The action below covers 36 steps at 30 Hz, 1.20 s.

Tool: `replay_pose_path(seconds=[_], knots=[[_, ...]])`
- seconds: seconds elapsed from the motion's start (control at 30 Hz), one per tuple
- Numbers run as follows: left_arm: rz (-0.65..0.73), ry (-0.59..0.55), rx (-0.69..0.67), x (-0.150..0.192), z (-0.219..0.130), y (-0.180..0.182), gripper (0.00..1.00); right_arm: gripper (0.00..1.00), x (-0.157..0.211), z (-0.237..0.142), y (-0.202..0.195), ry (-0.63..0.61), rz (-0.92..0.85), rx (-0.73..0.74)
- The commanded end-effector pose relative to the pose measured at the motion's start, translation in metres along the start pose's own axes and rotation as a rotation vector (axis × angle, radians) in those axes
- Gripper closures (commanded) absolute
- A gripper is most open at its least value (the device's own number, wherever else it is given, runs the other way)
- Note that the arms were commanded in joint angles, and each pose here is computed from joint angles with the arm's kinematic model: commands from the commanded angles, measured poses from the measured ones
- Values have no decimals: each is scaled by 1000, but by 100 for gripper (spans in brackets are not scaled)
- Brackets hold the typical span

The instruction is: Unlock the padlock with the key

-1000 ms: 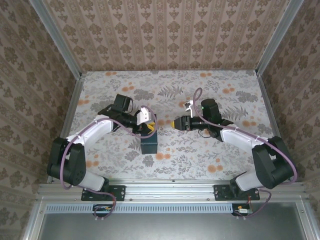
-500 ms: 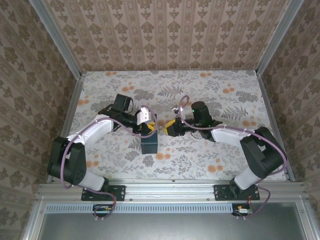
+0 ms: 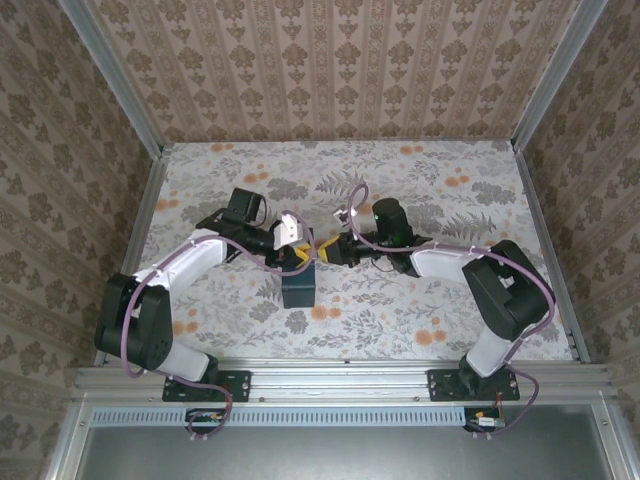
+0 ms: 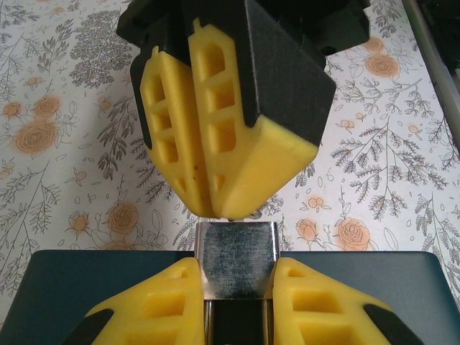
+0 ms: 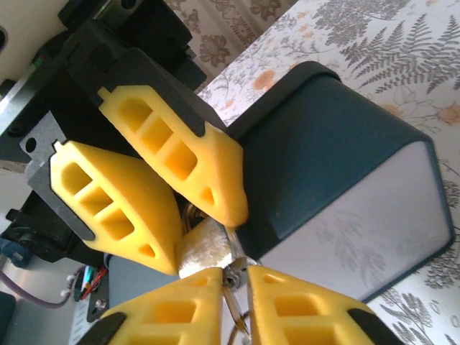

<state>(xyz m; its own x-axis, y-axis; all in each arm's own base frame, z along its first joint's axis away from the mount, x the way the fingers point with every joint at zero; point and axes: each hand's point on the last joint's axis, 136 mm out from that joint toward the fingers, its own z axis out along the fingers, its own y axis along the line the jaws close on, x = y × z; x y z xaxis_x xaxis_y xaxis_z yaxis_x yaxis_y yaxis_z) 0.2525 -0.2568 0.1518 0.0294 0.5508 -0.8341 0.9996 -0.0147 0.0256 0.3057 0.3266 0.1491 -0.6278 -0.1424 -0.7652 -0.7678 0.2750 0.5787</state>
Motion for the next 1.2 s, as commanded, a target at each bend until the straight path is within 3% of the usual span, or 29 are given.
replay_pose_path(seconds=[0.0, 0.27, 0.73, 0.87, 1.03, 1.07, 1.17], knots=[[-81, 70, 47, 23, 4, -13, 94, 88, -5, 6, 6, 10, 6, -43], [-76, 78, 36, 24, 3, -13, 94, 100, 3, 10, 5, 44, 248, -55], [-27, 112, -45, 24, 3, -7, 92, 100, 19, 13, 8, -3, 1085, 49], [-20, 106, -56, 24, 3, -7, 92, 100, 18, 21, 10, -52, 1331, 16], [-26, 126, -49, 30, 4, -10, 93, 100, 16, 27, 10, -31, 1462, 0], [-24, 126, -48, 30, 4, -10, 92, 97, 18, 26, 11, -19, 1452, 18], [-29, 122, -39, 29, 3, -12, 93, 75, 30, 19, 6, 36, 1380, 122]])
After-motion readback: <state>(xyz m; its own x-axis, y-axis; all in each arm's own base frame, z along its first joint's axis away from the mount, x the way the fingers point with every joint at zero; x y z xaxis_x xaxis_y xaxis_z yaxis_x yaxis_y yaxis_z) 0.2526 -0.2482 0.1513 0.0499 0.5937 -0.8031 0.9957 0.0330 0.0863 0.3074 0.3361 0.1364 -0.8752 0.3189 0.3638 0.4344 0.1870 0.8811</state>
